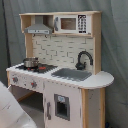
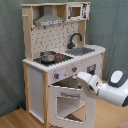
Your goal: Play with the kitchen
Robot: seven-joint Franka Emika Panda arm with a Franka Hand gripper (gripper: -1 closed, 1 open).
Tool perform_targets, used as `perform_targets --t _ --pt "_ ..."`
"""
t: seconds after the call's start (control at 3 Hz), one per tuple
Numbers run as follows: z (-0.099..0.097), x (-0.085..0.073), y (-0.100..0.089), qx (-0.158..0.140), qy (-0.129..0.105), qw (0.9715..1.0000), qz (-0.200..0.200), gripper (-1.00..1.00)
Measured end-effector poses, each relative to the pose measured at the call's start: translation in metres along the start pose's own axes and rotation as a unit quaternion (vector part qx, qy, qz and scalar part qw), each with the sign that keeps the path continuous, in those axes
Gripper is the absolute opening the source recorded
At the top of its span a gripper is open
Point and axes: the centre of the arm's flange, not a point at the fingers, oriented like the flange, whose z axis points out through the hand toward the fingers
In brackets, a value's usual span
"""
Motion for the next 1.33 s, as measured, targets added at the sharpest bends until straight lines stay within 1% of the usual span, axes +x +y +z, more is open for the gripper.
perform_targets --t 0.33,1.0,1.33 --pt "0.001 0.009 -0.014 -0.001 -0.007 0.9997 0.022 1.00" --pt "0.003 0.030 -0.043 -0.004 -0.022 0.9980 0.060 1.00" --pt "0.005 0.044 -0.059 -0.005 -0.032 0.9958 0.085 1.00"
